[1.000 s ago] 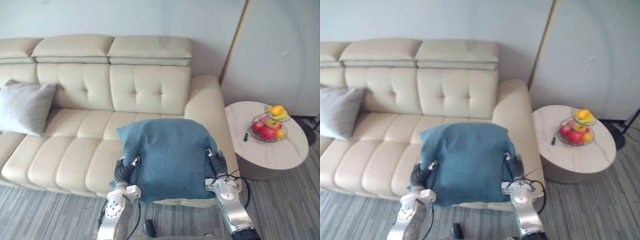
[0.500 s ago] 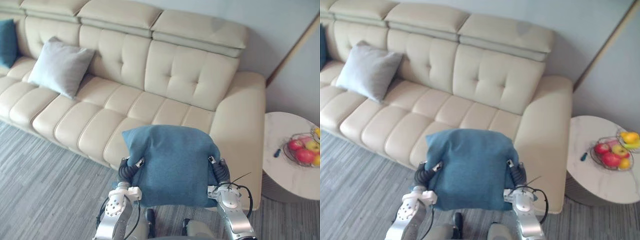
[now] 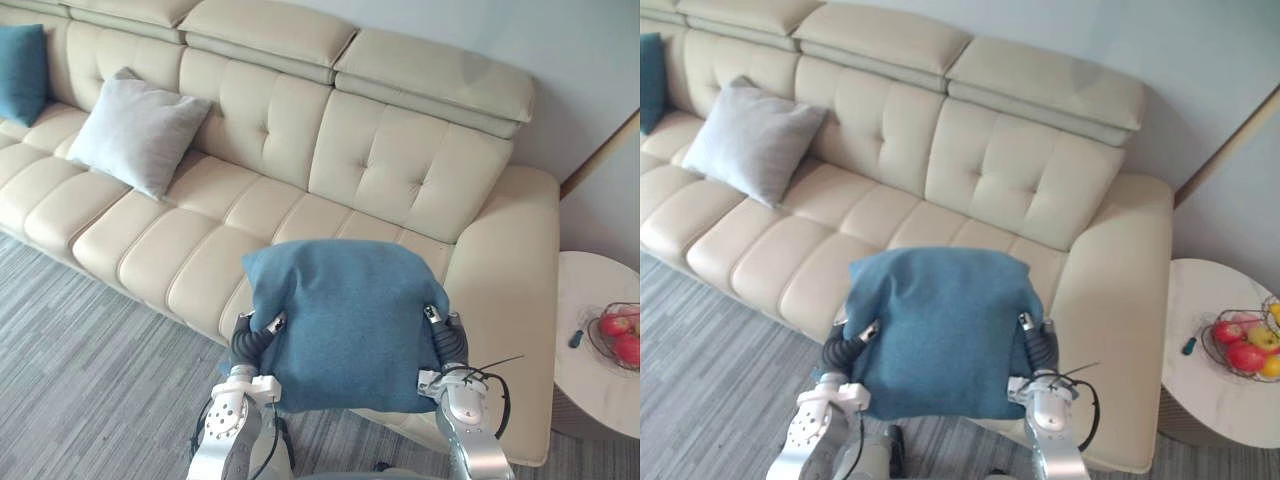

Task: Pick up cushions and gather them together orderly.

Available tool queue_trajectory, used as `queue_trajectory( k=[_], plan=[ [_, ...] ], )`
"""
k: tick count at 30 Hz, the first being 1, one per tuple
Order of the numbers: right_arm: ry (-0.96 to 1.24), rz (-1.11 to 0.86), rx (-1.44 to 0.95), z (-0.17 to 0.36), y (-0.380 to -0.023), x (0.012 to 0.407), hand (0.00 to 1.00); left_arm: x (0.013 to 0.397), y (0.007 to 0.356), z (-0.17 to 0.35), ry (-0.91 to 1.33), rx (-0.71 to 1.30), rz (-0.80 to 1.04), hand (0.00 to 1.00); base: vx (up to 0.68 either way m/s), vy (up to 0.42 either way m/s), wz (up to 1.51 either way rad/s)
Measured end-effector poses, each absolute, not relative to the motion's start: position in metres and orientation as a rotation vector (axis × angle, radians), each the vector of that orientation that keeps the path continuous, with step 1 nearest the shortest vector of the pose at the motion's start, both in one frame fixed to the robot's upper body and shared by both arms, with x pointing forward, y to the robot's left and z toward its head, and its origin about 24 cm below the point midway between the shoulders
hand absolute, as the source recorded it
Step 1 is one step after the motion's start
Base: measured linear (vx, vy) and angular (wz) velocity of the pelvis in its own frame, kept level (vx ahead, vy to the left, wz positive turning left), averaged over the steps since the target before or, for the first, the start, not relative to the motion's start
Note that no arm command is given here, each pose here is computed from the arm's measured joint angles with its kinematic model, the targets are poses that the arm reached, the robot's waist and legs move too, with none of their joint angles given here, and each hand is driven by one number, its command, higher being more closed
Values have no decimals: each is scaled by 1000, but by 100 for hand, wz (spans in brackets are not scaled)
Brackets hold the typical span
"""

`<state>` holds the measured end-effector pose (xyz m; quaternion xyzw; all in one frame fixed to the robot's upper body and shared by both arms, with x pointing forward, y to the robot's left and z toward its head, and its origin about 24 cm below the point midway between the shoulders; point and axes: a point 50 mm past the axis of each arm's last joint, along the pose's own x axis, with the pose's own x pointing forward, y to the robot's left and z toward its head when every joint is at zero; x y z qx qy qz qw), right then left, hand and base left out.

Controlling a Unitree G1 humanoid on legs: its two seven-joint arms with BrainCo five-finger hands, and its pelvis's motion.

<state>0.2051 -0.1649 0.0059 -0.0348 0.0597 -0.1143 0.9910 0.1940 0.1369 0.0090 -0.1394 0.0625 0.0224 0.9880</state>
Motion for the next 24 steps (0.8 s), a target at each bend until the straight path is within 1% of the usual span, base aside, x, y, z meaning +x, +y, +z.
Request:
queue_trajectory(
  k=[4,9,11,13,16,19,24],
  plan=[
    [124,-250,-76,5,-170,204,100,197,133,12,114,-260,2,100,30,150,-63],
    [179,-231,-87,-8,-168,202,100,196,135,10,120,-238,2,100,47,22,-53],
    [205,-224,-89,-14,-167,201,100,196,137,8,127,-212,-3,100,149,-60,10],
    [243,-225,-109,-22,-172,198,100,196,130,-2,176,-232,1,100,270,-72,7],
    [256,-229,-104,-23,-173,196,100,199,129,0,171,-237,-2,100,219,-104,13],
    [214,-236,-97,-11,-173,193,100,198,130,0,170,-252,17,100,155,-66,0],
    [122,-243,-100,8,-174,201,100,201,127,12,111,-291,25,100,73,100,-26]
  ],
)
